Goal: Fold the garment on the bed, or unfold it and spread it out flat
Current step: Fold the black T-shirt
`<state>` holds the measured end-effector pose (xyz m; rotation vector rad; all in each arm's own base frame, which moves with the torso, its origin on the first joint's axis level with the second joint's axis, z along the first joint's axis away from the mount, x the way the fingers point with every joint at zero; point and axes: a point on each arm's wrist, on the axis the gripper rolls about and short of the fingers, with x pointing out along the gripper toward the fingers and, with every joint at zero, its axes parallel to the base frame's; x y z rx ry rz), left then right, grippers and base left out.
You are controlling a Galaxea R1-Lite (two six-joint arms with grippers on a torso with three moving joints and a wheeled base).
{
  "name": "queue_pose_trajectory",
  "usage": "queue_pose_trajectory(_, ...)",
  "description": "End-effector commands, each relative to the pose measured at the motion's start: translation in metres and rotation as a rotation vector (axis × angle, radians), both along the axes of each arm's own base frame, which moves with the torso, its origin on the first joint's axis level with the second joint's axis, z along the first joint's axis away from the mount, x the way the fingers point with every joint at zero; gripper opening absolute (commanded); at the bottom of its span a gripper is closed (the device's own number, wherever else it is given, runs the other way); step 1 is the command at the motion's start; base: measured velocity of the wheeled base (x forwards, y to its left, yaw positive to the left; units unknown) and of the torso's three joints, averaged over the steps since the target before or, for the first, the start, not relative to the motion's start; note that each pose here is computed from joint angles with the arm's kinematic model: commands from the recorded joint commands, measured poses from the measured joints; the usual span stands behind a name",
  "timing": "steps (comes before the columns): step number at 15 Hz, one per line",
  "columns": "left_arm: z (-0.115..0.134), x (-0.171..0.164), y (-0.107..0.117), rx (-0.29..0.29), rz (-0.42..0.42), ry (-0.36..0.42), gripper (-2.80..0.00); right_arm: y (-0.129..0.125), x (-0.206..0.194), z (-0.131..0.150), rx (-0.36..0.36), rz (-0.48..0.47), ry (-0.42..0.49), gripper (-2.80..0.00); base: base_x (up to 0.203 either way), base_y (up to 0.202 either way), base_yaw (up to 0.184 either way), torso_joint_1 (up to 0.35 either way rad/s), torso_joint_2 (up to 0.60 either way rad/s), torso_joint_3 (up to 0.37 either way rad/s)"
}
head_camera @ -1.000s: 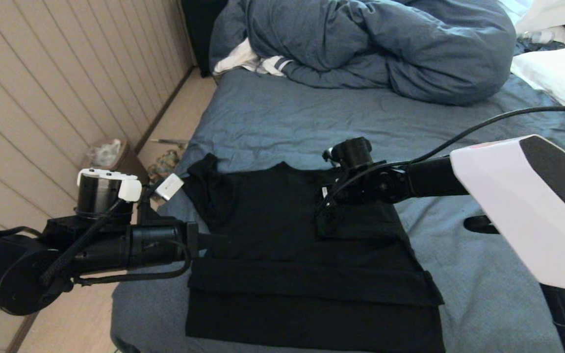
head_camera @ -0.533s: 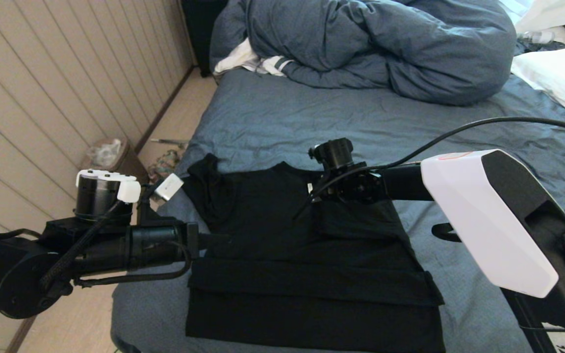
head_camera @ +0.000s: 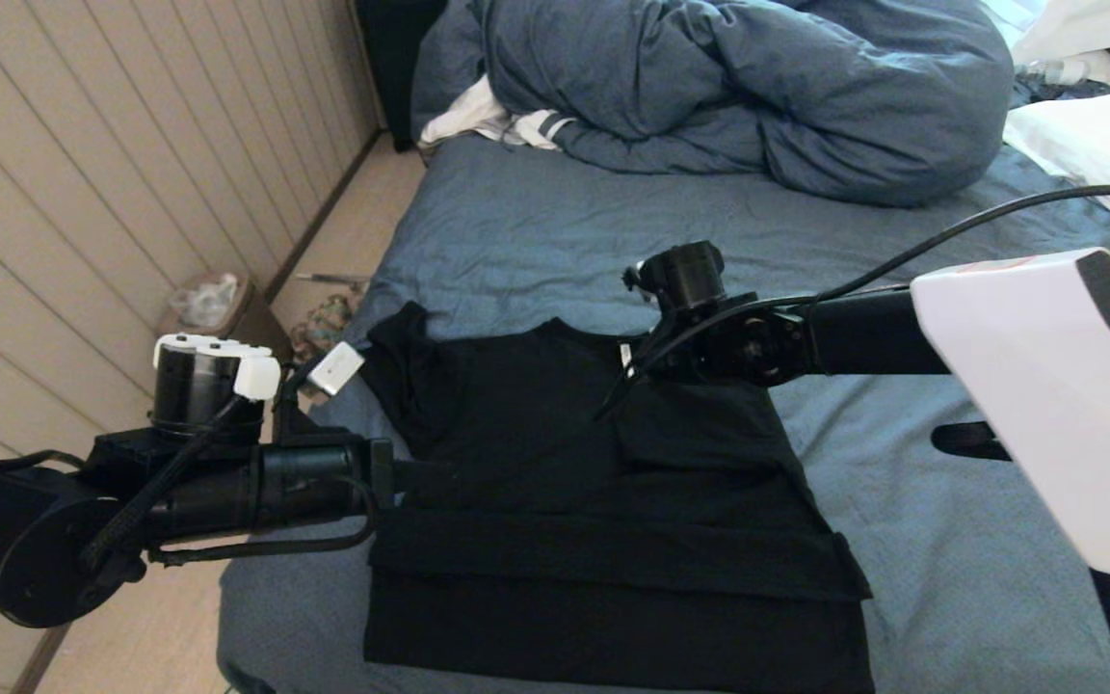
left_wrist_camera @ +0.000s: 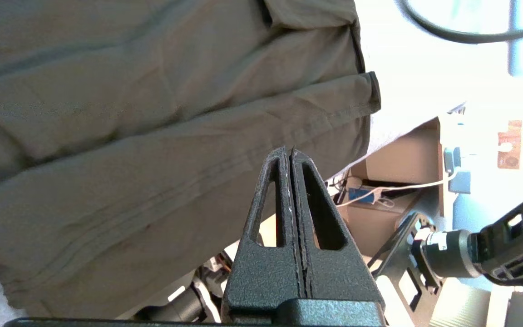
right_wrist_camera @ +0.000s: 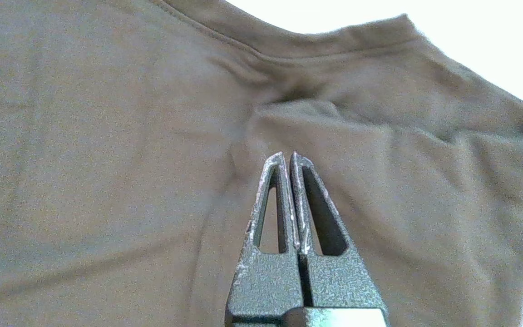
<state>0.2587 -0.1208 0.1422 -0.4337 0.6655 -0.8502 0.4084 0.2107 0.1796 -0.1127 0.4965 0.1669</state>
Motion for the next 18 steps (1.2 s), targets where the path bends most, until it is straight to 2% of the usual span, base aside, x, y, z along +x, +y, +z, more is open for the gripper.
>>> queue_pose_trajectory(1, 0.003, 0.001, 0.0, -0.007, 0.003, -0.009, -2.8, -0.013, -0.019, 0.031, 0.024, -0.007, -0.042, -2.8, 0.0, 0.0, 0.0, 0.0, 0.0, 0.0)
queue_pose_trajectory(4, 0.012, 0.013, 0.01, -0.024, 0.122, -0.039, -2.8, -0.048, -0.048, 0.06, 0.059, -0.033, -0.066, -2.8, 0.0, 0.0, 0.0, 0.0, 0.0, 0.0)
queue_pose_trajectory(5, 0.016, 0.022, 0.021, -0.033, 0.165, -0.054, -2.8, -0.063, -0.059, 0.07, 0.101, -0.035, -0.08, -2.8, 0.0, 0.0, 0.0, 0.0, 0.0, 0.0)
queue_pose_trajectory(7, 0.027, 0.04, 0.028, -0.052, 0.199, -0.08, -2.8, -0.098, -0.066, 0.084, 0.177, -0.064, -0.125, -2.8, 0.0, 0.0, 0.0, 0.0, 0.0, 0.0)
queue_pose_trajectory(8, 0.027, 0.049, 0.03, -0.047, 0.212, -0.064, -2.8, -0.111, -0.068, 0.091, 0.197, -0.083, -0.154, -2.8, 0.0, 0.0, 0.0, 0.0, 0.0, 0.0)
queue_pose_trajectory(10, 0.02, 0.067, 0.034, -0.036, 0.239, -0.036, -2.8, -0.127, -0.065, 0.095, 0.191, -0.111, -0.177, -2.8, 0.0, 0.0, 0.0, 0.0, 0.0, 0.0)
queue_pose_trajectory(12, 0.006, 0.09, 0.037, -0.025, 0.264, -0.009, -2.8, -0.138, -0.067, 0.101, 0.205, -0.1, -0.189, -2.8, 0.0, 0.0, 0.0, 0.0, 0.0, 0.0)
queue_pose_trajectory(13, 0.004, 0.103, 0.037, -0.023, 0.273, -0.009, 0.0, -0.143, -0.069, 0.102, 0.216, -0.084, -0.187, -2.8, 0.0, 0.0, 0.0, 0.0, 0.0, 0.0)
queue_pose_trajectory(18, -0.012, 0.148, 0.063, -0.008, 0.358, 0.005, 0.0, -0.146, -0.066, 0.101, 0.201, -0.062, -0.185, -2.8, 0.0, 0.0, 0.0, 0.0, 0.0, 0.0)
